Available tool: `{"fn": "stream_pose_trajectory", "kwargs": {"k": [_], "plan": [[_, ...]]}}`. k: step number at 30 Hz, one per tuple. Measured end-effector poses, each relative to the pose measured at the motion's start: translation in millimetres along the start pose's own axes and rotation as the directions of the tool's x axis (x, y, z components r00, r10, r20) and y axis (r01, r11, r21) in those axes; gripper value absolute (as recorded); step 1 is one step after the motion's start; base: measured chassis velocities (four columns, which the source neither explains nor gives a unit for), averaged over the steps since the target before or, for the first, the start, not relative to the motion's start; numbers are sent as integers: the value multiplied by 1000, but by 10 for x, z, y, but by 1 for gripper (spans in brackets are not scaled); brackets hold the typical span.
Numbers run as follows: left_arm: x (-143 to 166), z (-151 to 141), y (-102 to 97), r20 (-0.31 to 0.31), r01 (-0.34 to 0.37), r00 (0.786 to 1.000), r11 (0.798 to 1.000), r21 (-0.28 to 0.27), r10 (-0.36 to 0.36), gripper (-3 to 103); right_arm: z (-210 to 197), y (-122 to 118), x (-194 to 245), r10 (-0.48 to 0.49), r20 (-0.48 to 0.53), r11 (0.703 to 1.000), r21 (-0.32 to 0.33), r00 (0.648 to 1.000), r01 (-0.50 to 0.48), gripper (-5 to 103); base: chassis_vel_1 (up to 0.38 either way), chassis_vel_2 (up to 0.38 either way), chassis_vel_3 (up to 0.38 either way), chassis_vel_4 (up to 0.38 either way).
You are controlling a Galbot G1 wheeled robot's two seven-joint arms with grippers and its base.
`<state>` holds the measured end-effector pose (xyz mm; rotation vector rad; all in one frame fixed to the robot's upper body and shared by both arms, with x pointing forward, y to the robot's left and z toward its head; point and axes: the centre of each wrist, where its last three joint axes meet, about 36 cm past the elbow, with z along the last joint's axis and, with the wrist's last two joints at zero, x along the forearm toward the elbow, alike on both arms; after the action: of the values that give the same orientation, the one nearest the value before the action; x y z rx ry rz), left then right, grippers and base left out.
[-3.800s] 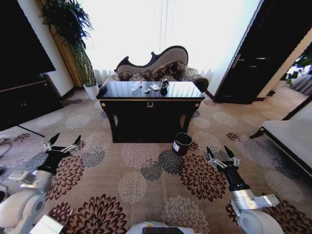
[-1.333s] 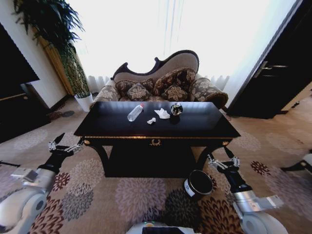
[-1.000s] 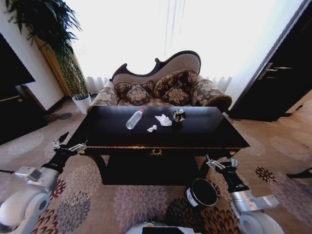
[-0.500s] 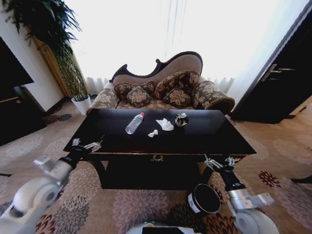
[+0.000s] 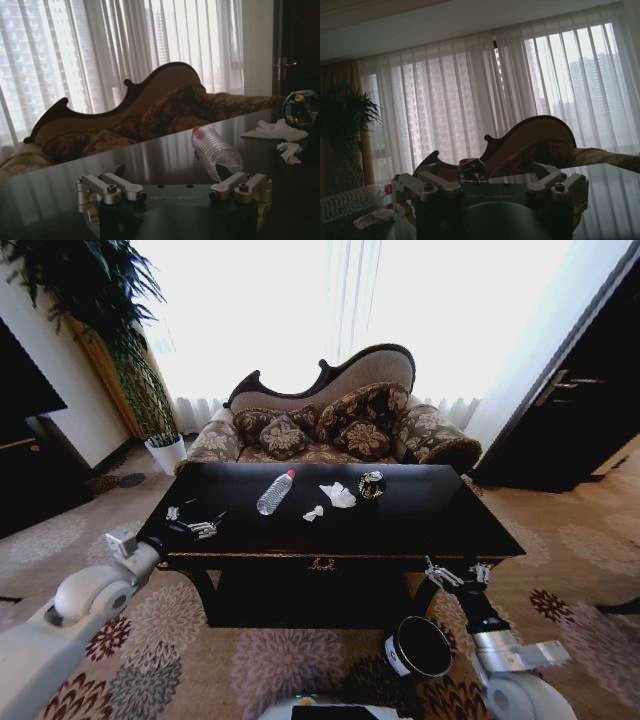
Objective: Move to the front of the table and place the trash on the table into the trash bin.
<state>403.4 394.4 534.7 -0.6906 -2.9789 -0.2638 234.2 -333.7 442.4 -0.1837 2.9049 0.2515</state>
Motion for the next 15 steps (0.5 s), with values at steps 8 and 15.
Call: {"fn": "stream_pose_trajectory", "kwargs": {"k": [8, 15], "plan": [[-422, -20, -134, 42, -69, 997, 998, -11, 70, 100, -35, -3, -14, 0, 7, 999, -33, 1000, 0, 100, 0, 0, 0, 0], [-661, 109, -296, 53, -90, 995, 994, 63, 87, 100, -74, -36, -1, 4, 5, 999, -39, 1000, -4, 100, 0, 0, 0, 0]]}}
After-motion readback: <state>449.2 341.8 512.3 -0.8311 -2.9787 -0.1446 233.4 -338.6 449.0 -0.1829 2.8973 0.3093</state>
